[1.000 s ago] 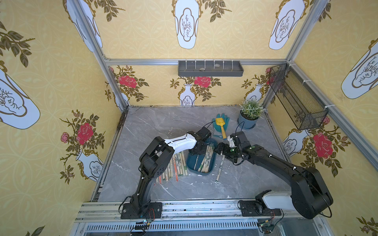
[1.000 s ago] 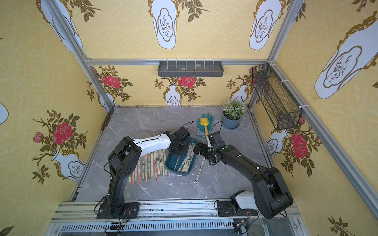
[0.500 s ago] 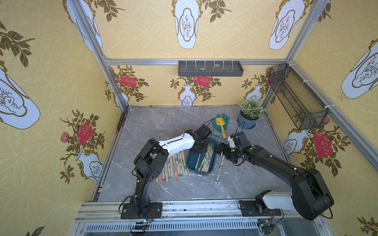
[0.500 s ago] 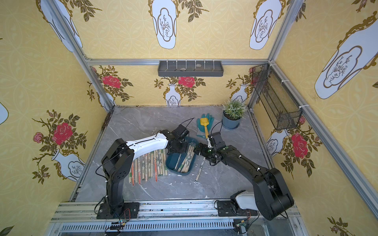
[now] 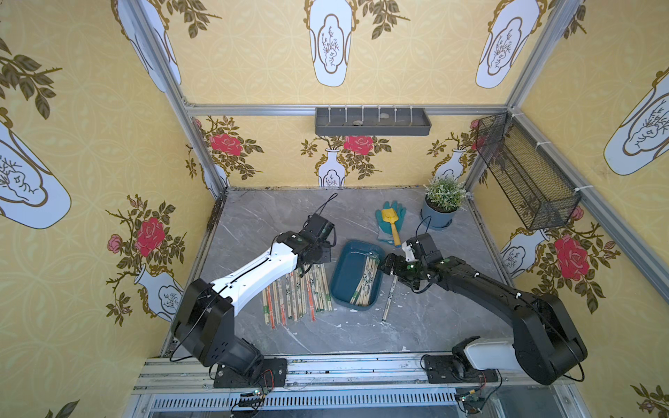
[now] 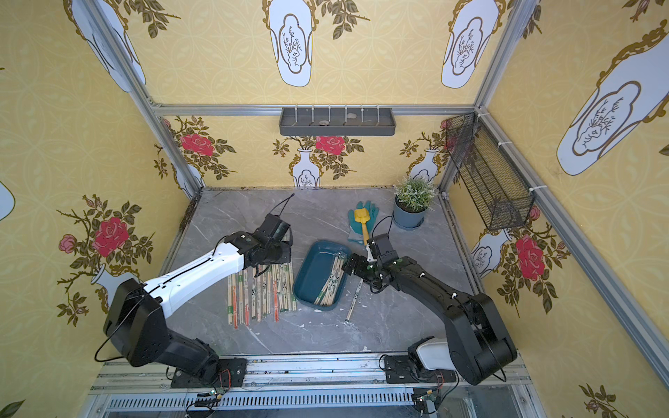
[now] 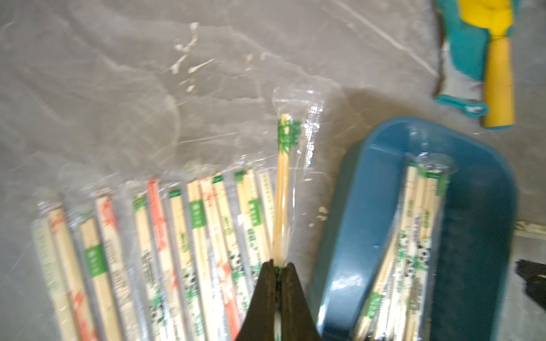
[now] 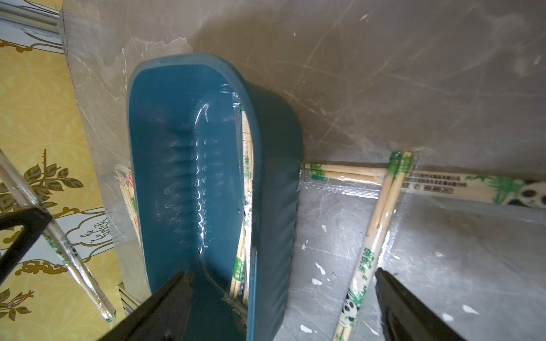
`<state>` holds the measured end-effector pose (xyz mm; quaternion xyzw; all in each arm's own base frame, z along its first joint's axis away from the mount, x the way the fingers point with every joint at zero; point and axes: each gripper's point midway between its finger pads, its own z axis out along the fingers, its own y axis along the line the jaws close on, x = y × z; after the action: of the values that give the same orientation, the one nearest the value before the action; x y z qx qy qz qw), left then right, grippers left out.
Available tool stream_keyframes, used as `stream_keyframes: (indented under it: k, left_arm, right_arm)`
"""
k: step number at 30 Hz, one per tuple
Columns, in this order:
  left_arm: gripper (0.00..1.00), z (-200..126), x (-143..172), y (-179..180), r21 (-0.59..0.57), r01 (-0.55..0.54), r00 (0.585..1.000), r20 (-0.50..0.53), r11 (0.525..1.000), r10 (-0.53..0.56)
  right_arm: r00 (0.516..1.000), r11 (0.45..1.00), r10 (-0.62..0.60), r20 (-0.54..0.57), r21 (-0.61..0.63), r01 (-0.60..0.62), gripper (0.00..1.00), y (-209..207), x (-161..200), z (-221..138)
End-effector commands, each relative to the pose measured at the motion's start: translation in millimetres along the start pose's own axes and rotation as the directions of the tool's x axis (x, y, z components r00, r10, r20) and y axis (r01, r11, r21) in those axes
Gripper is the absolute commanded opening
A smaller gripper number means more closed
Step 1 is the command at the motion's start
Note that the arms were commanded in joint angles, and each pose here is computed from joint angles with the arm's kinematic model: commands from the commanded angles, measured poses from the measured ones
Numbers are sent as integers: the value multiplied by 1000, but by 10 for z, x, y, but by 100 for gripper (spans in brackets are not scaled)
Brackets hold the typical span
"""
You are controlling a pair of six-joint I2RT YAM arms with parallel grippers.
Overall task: Take the paired disposable chopsticks out of the storage box
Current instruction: Place the paired disposable chopsticks at the center of the board.
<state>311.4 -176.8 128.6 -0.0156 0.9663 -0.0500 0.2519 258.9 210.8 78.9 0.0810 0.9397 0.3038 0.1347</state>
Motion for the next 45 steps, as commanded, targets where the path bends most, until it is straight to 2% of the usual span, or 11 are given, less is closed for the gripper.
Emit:
stream_keyframes:
  k: [1,8,11,17,26,31,35,37,41,45]
  left_arm:
    - [0,3,213,528,-130,60,997,-36,990,-65]
    - [0,-15,532,1488,-311,229,966,-44,922,-254]
    - [0,-33,593,1751,-390,236,960,-52,890,-277]
    - [0,29,630,2002,-482,240,946,-79,843,-315]
    - [0,182,730,2229,-616,128,931,-197,777,-309]
    - [11,277,797,2238,-629,77,916,-261,773,-304]
    - [37,305,787,2203,-611,83,914,-268,787,-304]
    - [43,291,758,2172,-593,97,918,-257,799,-303]
    - [49,204,649,2071,-540,145,928,-217,829,-304]
    - [53,60,429,1800,-405,217,944,-143,888,-296]
  right_arm:
    - [1000,999,-21,22,-31,22,97,79,-75,13]
    - [999,998,-28,23,-59,29,97,118,-101,43]
    - [999,996,-30,26,-78,32,98,146,-116,45]
    - [999,992,-22,41,-122,27,97,183,-170,30]
    - [998,982,5,68,-189,8,97,176,-249,-69]
    - [997,978,21,79,-208,-4,97,135,-287,-140]
    - [996,979,34,80,-203,-17,97,92,-296,-162]
    - [996,980,34,77,-200,-18,97,83,-287,-162]
    - [997,982,38,67,-186,-25,97,66,-274,-167]
    - [997,988,33,64,-155,-22,98,39,-277,-186]
